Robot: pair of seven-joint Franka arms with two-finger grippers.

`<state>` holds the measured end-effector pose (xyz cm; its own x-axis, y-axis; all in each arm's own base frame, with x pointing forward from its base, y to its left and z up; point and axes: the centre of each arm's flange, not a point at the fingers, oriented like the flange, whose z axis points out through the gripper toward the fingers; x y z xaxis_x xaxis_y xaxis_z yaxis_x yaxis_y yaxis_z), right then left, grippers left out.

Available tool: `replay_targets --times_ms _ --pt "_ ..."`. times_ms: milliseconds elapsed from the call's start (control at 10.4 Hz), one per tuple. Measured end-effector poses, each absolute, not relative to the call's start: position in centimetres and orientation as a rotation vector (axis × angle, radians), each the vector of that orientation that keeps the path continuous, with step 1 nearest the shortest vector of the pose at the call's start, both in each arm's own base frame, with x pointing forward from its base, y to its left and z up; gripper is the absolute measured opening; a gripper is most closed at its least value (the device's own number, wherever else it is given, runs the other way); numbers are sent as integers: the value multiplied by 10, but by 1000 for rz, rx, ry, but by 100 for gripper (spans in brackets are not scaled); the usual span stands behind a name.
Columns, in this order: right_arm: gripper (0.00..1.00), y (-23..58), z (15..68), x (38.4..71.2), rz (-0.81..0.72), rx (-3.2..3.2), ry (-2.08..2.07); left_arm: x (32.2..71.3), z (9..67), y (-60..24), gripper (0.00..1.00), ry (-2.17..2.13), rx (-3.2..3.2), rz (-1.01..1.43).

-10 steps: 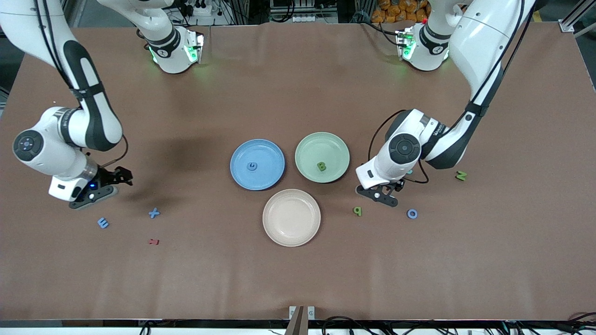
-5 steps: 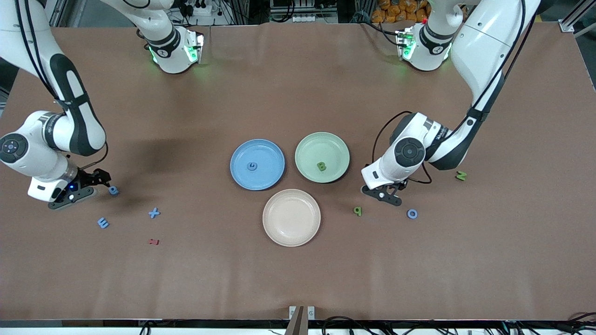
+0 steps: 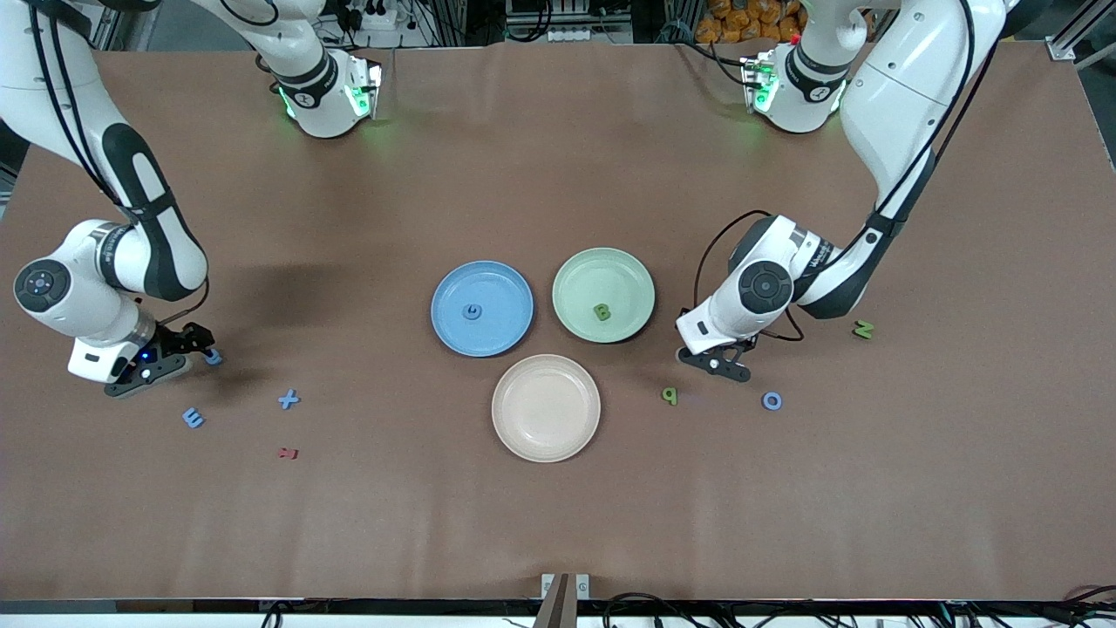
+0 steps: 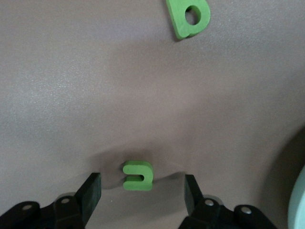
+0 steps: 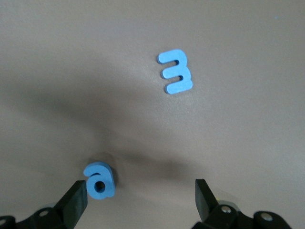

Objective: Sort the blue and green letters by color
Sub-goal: 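Reach the right gripper to the blue a while the left gripper grasps u, then place the green u on the green plate while the right gripper lifts a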

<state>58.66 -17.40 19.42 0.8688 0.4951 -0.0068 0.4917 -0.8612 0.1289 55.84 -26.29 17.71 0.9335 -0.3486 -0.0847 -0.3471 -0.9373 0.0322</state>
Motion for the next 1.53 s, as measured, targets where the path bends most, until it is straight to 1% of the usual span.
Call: replay_targets --times_ms 96,192,288,480,576,672,863,1055,1151,1247,1343,1535 --pt "100 -172 195 588 43 2914 777 558 176 -263 79 -552 3071 -138" --pt "100 -170 194 588 44 2914 782 558 176 -263 76 -551 3071 -137" --pt "100 -167 193 588 43 2916 789 559 176 -263 67 -550 3070 -135" --pt "100 -155 188 585 39 2940 792 559 176 -263 53 -549 3070 -134" --pt "100 -150 186 583 35 2951 795 560 177 -262 38 -545 3072 -129" --pt "100 -147 183 581 37 2952 800 561 178 -260 26 -532 3074 -127" --pt "100 -146 177 574 53 2948 798 561 182 -267 27 -400 3090 -108" --pt "100 -149 174 570 49 2952 790 562 210 -298 27 -314 3090 -31" --pt "93 -151 174 570 48 2954 782 559 228 -321 27 -285 3079 15" --pt "92 -154 174 569 48 2956 773 554 246 -349 27 -234 3063 39" --pt "82 -158 174 568 53 2960 759 546 260 -377 27 -182 3051 49" --pt "50 -163 174 567 85 2964 728 514 268 -430 27 -72 3038 25"
